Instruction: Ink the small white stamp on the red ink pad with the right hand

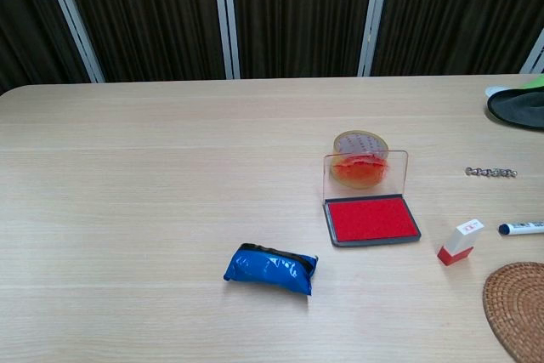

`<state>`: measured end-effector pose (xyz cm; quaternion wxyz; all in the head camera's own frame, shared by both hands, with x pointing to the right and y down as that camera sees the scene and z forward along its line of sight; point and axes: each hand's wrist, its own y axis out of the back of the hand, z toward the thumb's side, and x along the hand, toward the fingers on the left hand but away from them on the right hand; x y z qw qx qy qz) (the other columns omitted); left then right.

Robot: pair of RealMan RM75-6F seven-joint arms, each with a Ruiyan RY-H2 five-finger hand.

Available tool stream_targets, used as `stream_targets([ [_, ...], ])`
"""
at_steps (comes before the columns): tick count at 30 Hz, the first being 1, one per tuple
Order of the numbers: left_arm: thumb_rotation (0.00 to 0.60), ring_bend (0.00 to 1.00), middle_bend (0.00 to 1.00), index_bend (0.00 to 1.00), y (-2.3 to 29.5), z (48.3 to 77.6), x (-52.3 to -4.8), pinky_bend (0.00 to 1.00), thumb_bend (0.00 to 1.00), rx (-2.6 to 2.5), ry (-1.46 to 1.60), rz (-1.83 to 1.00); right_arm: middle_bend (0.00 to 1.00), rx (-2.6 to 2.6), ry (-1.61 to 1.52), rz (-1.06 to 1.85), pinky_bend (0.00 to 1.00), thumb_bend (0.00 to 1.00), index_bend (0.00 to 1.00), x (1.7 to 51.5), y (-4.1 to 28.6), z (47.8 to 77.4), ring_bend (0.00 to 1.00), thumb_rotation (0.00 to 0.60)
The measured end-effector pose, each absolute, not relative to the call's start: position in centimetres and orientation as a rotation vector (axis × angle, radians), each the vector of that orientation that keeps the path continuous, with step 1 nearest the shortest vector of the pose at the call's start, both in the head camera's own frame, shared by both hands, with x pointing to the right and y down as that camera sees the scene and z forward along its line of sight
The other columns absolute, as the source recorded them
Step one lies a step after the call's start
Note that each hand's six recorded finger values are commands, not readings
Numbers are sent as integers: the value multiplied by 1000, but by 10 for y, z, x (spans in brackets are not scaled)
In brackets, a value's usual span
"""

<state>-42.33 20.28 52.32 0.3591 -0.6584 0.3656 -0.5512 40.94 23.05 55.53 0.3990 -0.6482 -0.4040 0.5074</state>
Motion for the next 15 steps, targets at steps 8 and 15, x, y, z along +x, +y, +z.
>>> stream_targets([
  [8,600,0,0,0,202,526,-427,0,3,-1680,940,-1446,0,-1651,-998,1292,306,0,0,412,227,563,157,600],
  [15,600,0,0,0,201,531,-429,0,2,-1663,933,-1467,18,-1646,-879,1234,903,0,9,398,211,583,749,600],
])
